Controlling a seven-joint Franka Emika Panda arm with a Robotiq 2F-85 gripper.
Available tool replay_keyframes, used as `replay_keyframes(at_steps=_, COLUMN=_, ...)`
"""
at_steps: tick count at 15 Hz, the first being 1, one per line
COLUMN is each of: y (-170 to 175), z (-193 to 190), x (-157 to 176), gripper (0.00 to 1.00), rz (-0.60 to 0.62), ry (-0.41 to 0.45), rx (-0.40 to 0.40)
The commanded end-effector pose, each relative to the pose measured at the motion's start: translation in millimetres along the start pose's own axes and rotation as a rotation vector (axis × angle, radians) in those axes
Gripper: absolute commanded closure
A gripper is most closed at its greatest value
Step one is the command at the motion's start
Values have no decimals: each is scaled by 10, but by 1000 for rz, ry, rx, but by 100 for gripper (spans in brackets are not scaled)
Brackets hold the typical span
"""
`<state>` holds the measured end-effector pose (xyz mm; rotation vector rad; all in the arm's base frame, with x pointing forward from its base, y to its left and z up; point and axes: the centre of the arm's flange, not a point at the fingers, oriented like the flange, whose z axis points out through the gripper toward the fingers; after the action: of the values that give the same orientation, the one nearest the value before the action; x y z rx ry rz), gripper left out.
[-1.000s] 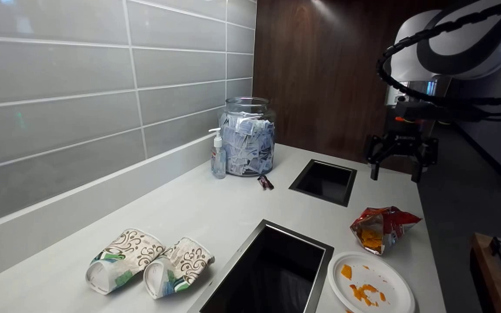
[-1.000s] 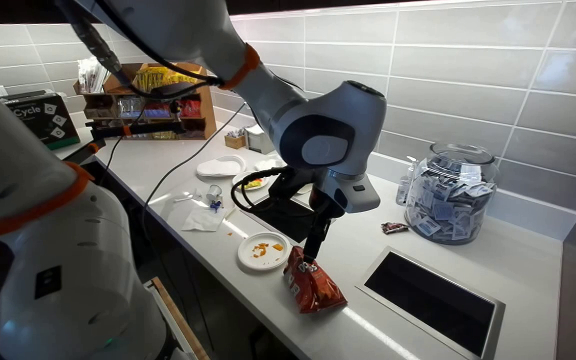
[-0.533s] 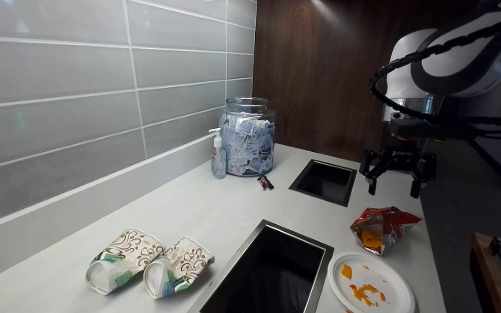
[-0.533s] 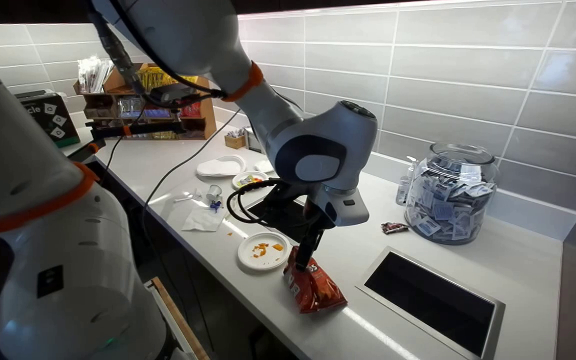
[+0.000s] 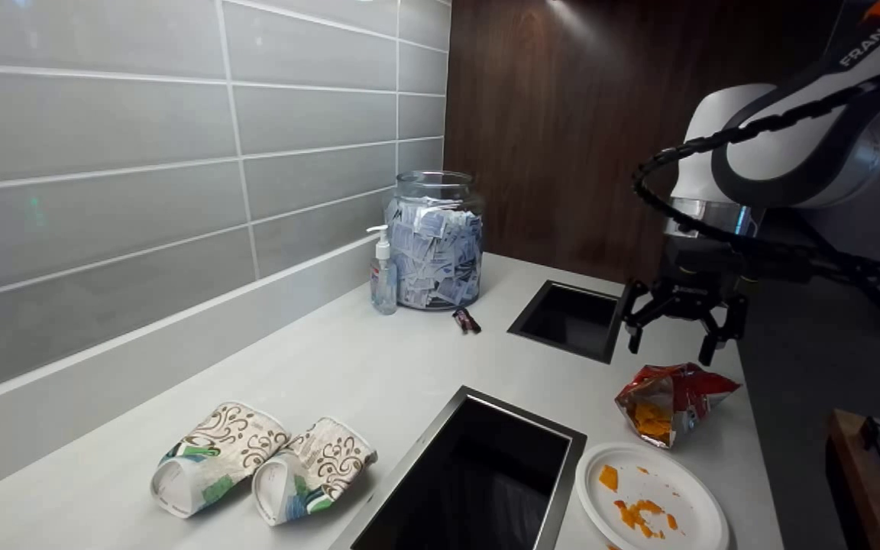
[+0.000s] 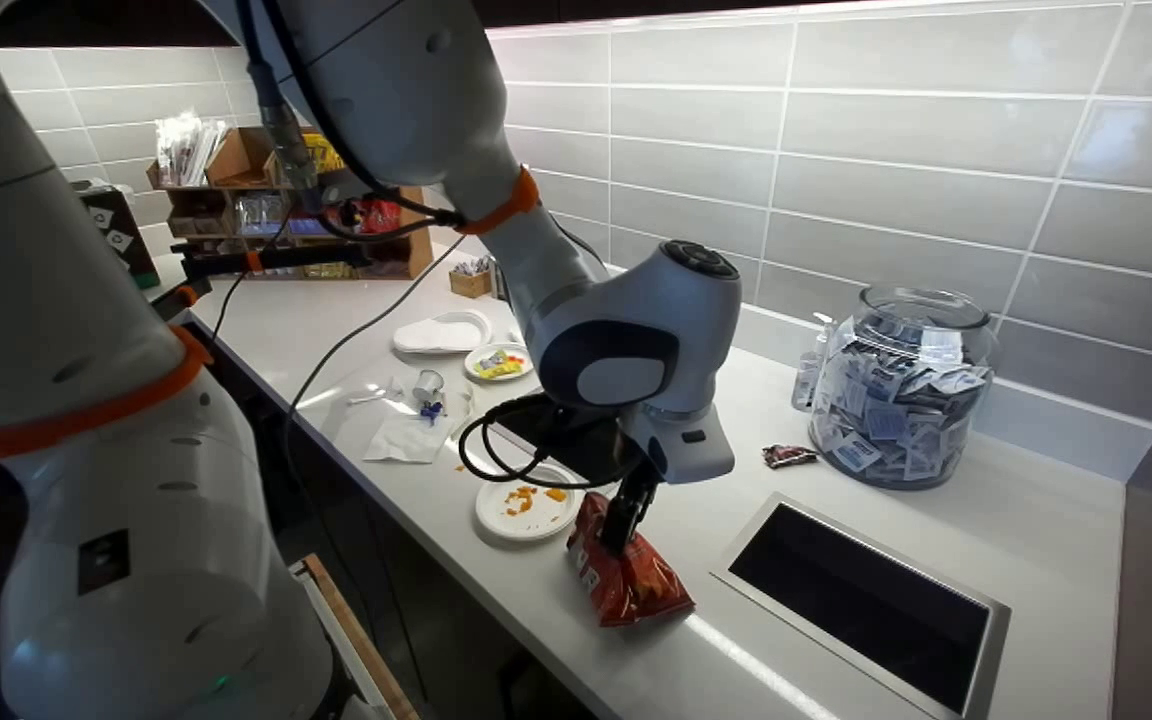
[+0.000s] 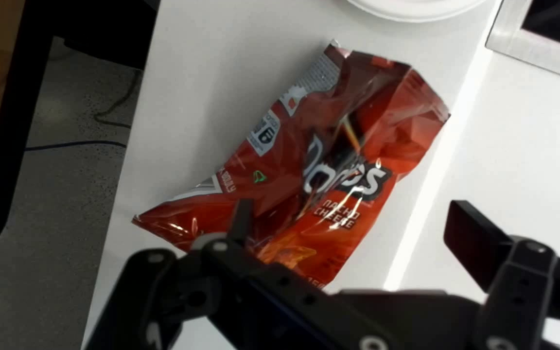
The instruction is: Pour the contents of the orange packet onto the white plate
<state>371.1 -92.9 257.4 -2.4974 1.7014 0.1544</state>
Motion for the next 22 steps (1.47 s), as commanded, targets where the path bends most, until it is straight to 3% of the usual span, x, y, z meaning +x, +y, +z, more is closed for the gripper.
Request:
replay_keyframes(at_steps=1, y=56, z=174, x=-19, gripper=1, rz=41, ry=-7, rx=35)
replay_keyframes(at_steps=6, y=158, z=158, x=-54, gripper=0, rz=116, ry=-29, rx=36)
replay_keyframes(at_steps=7, y=167, z=154, x=-46, gripper=17, rz=121, ry=-25, rx=37)
replay_keyframes(at_steps=8, y=168, z=153, x=-31, gripper=26, rz=127, ry=-23, rx=36)
replay_keyframes(at_steps=17, y=172, z=159, x=45, gripper=95, rz=122, ry=-35, rx=28)
replay_keyframes(at_steps=22, y=91, z=47, x=32, gripper=100, rz=47, ry=-27, rx=37)
